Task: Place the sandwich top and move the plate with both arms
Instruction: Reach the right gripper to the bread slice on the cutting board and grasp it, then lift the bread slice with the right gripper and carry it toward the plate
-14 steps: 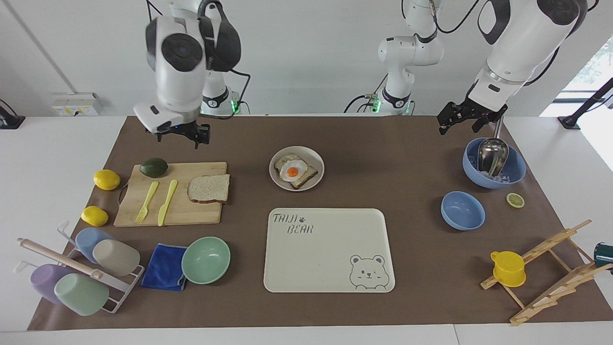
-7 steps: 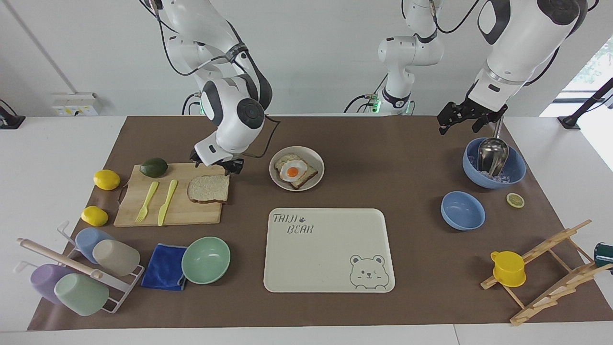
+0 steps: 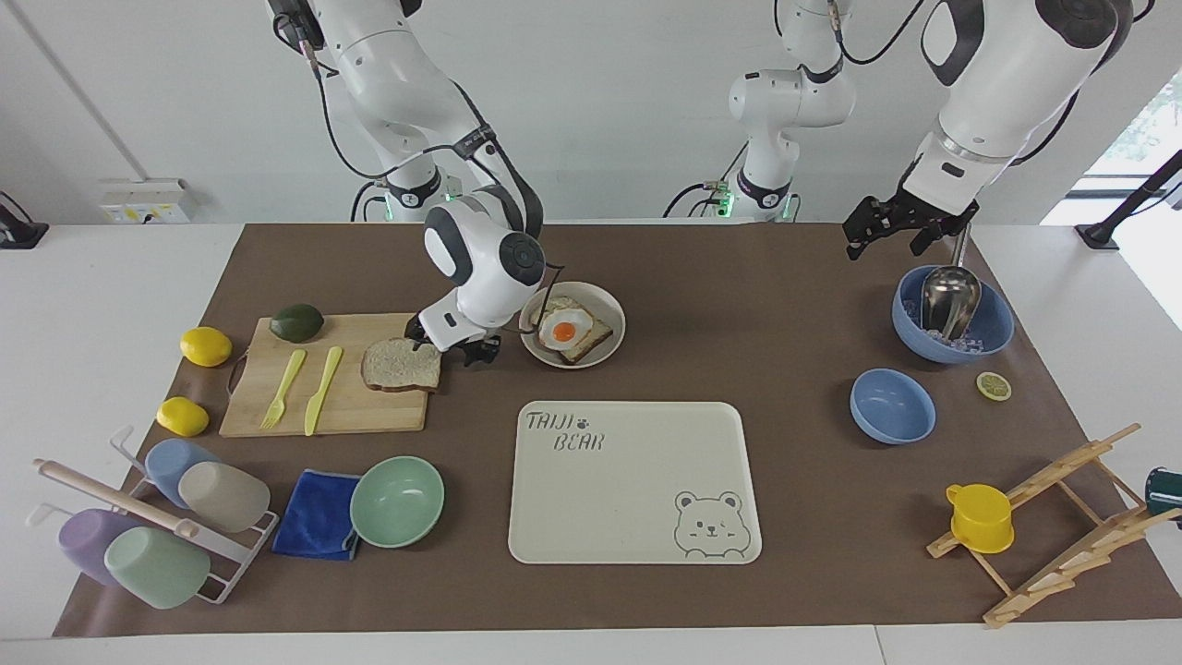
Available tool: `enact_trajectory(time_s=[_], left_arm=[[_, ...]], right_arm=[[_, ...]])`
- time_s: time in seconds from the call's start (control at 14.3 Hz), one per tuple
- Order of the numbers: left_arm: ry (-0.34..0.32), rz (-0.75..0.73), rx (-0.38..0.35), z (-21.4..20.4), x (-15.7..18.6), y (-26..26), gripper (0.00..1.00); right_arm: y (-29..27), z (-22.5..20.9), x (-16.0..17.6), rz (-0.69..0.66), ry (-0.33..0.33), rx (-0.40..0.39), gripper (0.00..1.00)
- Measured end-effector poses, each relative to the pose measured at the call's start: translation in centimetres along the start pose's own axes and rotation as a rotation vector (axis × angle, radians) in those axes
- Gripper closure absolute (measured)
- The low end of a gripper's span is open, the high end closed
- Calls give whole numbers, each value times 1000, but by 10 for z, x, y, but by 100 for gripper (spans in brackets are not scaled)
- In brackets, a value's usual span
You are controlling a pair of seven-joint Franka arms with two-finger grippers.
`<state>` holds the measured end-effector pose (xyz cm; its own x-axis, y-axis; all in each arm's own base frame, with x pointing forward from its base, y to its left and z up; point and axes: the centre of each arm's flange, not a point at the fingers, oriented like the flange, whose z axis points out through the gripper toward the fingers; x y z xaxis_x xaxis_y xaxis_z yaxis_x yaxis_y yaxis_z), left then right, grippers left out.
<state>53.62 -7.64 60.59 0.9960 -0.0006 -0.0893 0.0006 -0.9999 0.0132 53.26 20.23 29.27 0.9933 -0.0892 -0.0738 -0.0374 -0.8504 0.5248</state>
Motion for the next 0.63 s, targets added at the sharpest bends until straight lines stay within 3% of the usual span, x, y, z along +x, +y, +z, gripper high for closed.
enact_trajectory(time_s=[0.49,0.63], left_arm=[[0,0,0,0,0,0,0],[0,0,0,0,0,0,0]], right_arm=[[-6,20,-8,-47,19,-53,4],[-5,24,-11,-59,27,-71,21]])
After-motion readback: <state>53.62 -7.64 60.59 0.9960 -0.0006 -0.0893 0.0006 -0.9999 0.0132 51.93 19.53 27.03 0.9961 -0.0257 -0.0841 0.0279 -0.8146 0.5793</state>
